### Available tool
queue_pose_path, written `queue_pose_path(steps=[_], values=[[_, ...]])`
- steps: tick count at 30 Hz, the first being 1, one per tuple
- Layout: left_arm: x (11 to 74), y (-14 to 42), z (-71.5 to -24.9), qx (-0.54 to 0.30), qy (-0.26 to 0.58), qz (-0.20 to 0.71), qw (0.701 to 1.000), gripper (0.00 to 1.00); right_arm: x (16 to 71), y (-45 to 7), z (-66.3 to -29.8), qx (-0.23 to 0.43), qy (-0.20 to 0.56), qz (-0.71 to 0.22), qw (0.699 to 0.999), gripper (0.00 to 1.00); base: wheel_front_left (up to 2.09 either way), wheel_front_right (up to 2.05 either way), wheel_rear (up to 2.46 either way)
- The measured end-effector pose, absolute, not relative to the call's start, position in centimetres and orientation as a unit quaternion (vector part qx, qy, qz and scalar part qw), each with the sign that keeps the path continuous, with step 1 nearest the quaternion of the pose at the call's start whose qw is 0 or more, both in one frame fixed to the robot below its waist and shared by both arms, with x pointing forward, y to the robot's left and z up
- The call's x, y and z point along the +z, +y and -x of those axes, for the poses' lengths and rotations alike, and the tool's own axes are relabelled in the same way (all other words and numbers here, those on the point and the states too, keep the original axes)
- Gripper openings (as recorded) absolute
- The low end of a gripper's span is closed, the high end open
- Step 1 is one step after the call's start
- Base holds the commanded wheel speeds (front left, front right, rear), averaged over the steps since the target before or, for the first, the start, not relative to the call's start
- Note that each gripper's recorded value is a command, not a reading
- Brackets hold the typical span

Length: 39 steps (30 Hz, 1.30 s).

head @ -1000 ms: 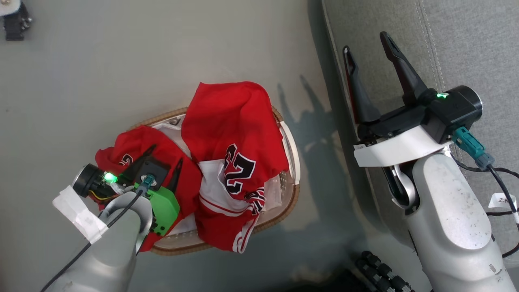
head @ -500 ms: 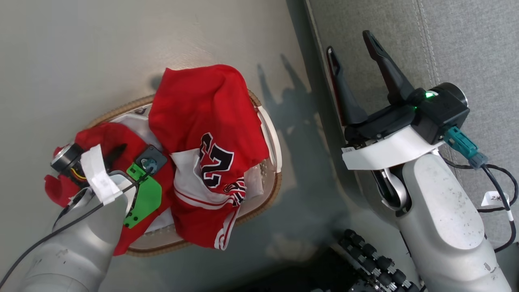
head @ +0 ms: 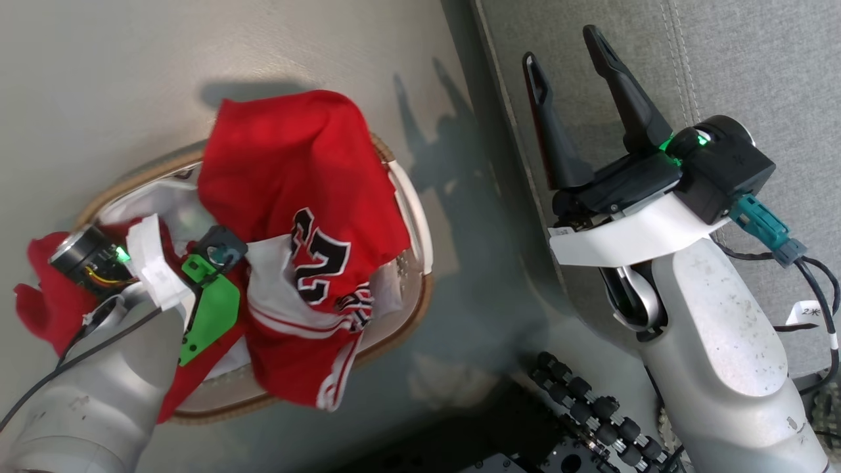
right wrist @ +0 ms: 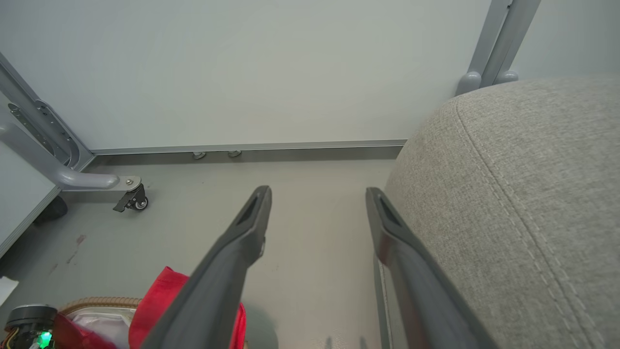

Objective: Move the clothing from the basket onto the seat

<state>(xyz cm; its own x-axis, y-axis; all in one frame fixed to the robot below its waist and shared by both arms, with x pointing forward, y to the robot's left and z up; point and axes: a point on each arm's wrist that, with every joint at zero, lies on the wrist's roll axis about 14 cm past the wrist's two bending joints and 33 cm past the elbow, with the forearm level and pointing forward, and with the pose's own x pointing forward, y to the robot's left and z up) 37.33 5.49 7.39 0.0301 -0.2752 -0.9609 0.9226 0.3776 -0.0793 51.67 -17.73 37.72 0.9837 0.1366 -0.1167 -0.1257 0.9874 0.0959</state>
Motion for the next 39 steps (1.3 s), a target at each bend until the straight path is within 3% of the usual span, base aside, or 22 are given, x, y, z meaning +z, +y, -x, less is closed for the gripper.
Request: queue_pose_path(steps=[1,2,5,8,21,39], values=[[7.3,5.6,-37.3,-0.462,0.522,-0.309,0.647,0.29,37.7,-17.8,-51.7,0.065,0.062,-0.044,0.995,1.0,0.0,0.0,0.0],[7.2,5.6,-37.2,-0.464,0.523,-0.31,0.644,0.0,37.7,-17.9,-51.7,0.064,0.061,-0.043,0.995,1.0,0.0,0.0,0.0],[7.2,5.6,-36.0,-0.469,0.532,-0.304,0.637,0.0,38.1,-18.0,-51.8,0.064,0.058,-0.042,0.995,1.0,0.0,0.0,0.0],[8.0,5.1,-36.0,-0.471,0.522,-0.285,0.652,0.0,38.6,-18.1,-51.7,0.063,0.054,-0.04,0.996,1.0,0.0,0.0,0.0],[15.5,-0.1,-37.5,-0.447,0.443,-0.164,0.76,0.0,41.9,-18.2,-49.9,0.057,0.037,-0.024,0.997,1.0,0.0,0.0,0.0],[29.6,-0.1,-40.0,-0.321,0.302,-0.042,0.897,0.0,47.1,-16.3,-43.4,0.066,0.008,-0.031,0.997,1.0,0.0,0.0,0.0]])
